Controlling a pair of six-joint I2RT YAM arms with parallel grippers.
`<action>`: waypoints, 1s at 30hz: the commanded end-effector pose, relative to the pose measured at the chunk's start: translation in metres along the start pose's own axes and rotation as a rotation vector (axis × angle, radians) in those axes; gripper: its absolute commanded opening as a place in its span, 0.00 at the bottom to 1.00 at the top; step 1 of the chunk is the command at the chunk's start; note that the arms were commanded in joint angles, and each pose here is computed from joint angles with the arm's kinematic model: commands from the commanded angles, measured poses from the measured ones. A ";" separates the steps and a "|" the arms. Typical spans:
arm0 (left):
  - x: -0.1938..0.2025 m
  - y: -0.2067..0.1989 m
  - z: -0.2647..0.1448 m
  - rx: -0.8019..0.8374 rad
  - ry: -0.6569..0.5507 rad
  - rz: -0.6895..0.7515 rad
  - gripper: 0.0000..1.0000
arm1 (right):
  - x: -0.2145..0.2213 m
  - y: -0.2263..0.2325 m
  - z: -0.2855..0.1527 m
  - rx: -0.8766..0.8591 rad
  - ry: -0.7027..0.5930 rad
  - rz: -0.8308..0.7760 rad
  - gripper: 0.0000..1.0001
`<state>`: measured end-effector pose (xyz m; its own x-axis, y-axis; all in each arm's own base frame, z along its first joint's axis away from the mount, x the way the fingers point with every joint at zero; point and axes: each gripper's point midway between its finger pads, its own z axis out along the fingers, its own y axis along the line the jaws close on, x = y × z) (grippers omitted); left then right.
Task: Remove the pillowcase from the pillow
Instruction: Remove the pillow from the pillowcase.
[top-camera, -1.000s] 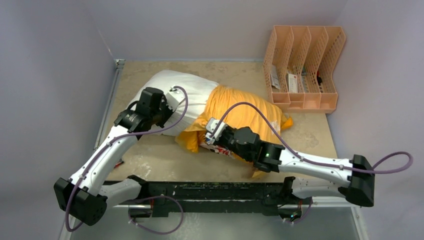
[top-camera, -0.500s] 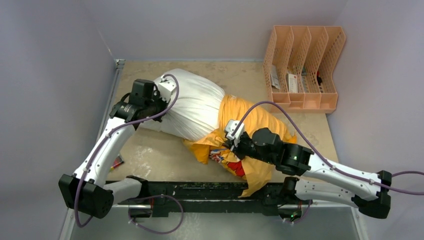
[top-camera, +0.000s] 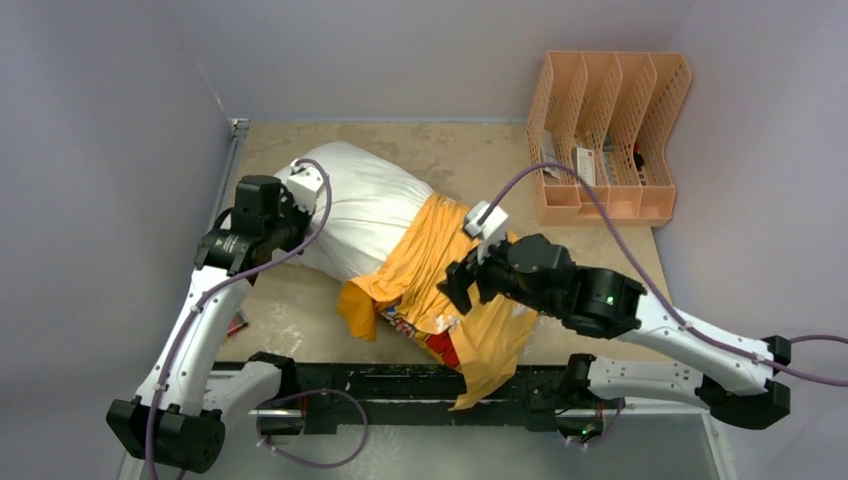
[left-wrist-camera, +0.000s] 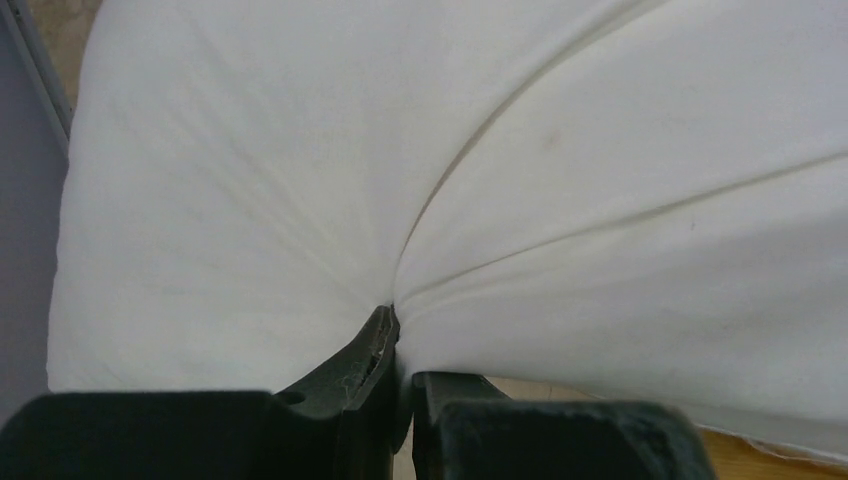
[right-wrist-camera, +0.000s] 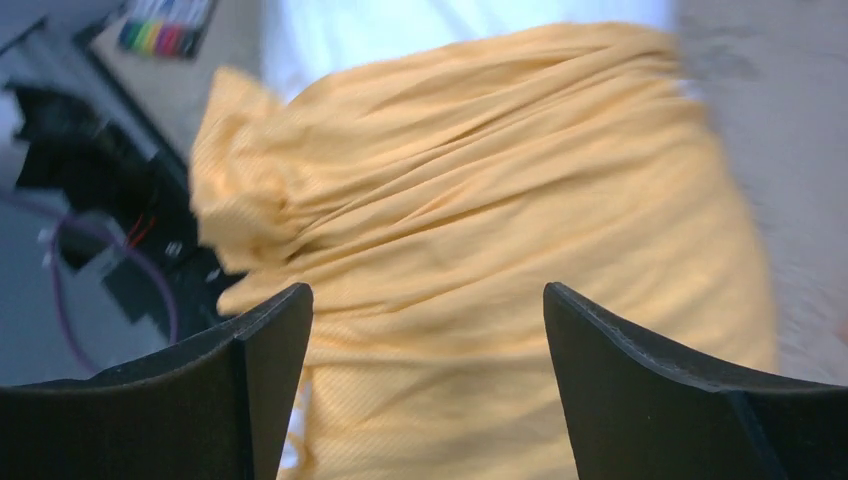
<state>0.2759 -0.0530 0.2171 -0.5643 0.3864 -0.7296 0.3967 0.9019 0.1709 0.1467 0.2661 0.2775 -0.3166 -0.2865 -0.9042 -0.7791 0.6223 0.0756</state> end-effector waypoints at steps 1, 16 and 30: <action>-0.039 0.002 -0.023 -0.007 -0.181 -0.061 0.14 | -0.022 -0.089 -0.040 0.506 -0.047 0.227 0.90; -0.166 -0.040 -0.099 0.327 -0.643 -0.255 0.76 | 0.094 -0.107 0.046 0.296 0.250 0.732 0.66; -0.142 -0.086 0.045 0.092 -0.087 -0.449 0.81 | 0.078 -0.044 0.046 -0.017 0.065 0.396 0.24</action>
<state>0.3344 -0.2231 0.2655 -0.5828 0.0718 -0.8095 0.4438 0.8625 -0.2431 0.1871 0.2374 0.1772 -0.7009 -0.0133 -0.7131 -0.4864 0.7402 0.4643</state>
